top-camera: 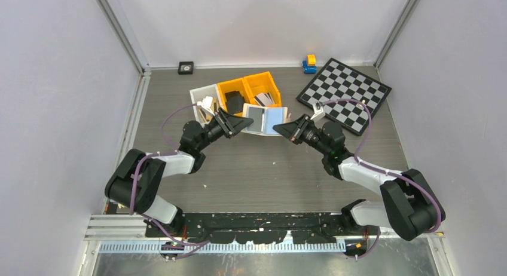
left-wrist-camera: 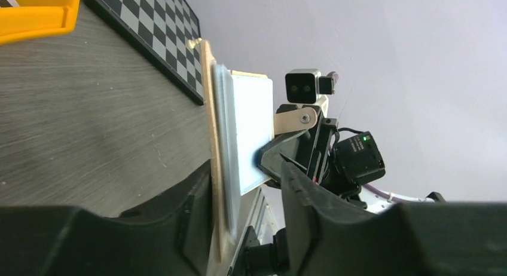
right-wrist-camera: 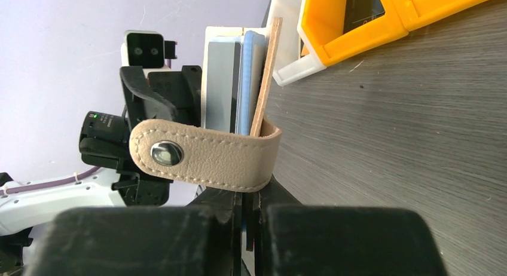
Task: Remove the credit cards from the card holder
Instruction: Remove the credit card from the card holder.
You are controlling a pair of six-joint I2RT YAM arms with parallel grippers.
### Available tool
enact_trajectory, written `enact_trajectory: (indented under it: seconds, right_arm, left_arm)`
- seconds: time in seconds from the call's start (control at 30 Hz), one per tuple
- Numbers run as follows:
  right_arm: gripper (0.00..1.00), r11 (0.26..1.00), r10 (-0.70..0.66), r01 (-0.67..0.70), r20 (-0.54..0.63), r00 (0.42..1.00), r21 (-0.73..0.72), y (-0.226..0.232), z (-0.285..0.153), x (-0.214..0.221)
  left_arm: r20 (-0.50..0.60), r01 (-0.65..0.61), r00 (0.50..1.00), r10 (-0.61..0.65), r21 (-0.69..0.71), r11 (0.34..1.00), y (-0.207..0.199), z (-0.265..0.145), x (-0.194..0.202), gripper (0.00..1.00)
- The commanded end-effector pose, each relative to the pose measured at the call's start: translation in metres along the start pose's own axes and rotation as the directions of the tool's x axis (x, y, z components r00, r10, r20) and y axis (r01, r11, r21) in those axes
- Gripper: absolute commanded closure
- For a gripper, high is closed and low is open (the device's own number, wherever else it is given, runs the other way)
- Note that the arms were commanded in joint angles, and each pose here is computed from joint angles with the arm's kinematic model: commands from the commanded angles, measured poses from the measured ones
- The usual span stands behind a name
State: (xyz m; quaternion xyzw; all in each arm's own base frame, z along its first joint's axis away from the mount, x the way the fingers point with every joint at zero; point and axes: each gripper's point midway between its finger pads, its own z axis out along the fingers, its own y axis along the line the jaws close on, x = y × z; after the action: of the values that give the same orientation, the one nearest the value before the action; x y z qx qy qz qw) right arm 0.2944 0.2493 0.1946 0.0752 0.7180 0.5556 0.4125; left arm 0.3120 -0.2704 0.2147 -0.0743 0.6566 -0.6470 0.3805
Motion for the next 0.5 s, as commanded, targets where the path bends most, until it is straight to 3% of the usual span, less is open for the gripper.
enact_trajectory:
  seconds: [0.0,0.1,0.2,0.47]
  right_arm:
    - [1.0,0.995,-0.054,0.054,0.009,0.999,-0.083,0.028,0.005,-0.015]
    - [0.99,0.994,-0.055,0.051,-0.044,0.997,-0.096,0.032,0.009,-0.012]
    - [1.0,0.99,-0.061,0.05,-0.081,0.995,-0.132,0.04,0.01,-0.01]
    - [0.99,0.979,-0.097,0.063,-0.171,0.981,-0.192,0.057,0.01,-0.003]
  left_arm:
    - [-0.01,-0.093,0.996,0.093,0.012,0.996,-0.021,-0.007,-0.01,0.51]
    - [-0.118,-0.112,0.987,0.107,-0.039,0.993,-0.02,-0.005,-0.002,0.38]
    - [-0.215,-0.138,0.969,0.124,-0.05,0.989,-0.022,-0.002,0.005,0.34]
    - [-0.22,-0.096,0.97,0.102,0.04,0.995,-0.032,-0.004,0.0,0.16]
